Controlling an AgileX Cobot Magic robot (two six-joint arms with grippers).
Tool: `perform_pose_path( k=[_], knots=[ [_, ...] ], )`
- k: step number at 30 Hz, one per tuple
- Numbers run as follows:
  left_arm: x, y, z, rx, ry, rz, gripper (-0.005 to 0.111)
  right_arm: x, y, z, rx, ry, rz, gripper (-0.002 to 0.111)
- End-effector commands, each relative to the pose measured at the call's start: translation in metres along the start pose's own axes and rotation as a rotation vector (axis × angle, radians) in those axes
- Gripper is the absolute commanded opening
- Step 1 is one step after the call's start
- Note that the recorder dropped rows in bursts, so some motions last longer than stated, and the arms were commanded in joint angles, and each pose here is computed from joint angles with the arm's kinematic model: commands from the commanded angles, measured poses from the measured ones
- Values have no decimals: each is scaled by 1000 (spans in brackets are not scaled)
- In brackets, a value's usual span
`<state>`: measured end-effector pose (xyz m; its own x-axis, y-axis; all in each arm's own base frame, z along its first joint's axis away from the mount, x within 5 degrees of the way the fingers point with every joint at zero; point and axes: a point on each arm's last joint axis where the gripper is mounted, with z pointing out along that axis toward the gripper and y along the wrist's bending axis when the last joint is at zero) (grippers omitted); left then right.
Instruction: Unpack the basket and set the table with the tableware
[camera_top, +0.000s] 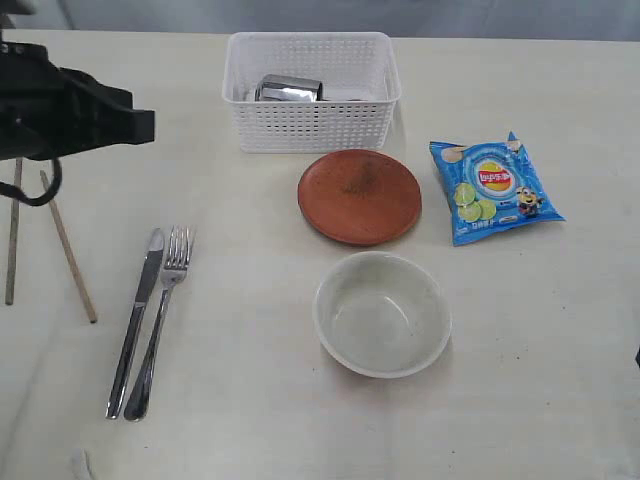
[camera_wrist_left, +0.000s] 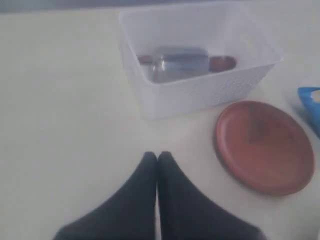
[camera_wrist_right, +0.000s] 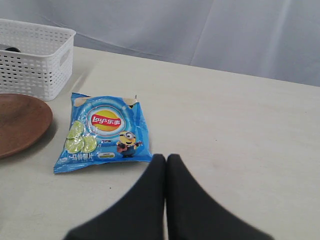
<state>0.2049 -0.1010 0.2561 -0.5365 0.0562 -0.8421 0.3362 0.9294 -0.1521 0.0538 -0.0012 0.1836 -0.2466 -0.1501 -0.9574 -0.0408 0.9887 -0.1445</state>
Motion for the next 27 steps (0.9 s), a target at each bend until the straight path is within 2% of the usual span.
perform_pose_path(
  k=[1,11,19,27],
  knots=[
    [1,1,-39,32,-144,30,0,1,0,0,3,-3,-5,0],
    [4,4,-137,81,-528,76,0,1,0,0,3,-3,-5,0],
    [30,15,-184,38,-604,53,0,1,0,0,3,-3,-5,0],
    [41,18,-208,48,-708,43,0,1,0,0,3,-3,-5,0]
  ],
)
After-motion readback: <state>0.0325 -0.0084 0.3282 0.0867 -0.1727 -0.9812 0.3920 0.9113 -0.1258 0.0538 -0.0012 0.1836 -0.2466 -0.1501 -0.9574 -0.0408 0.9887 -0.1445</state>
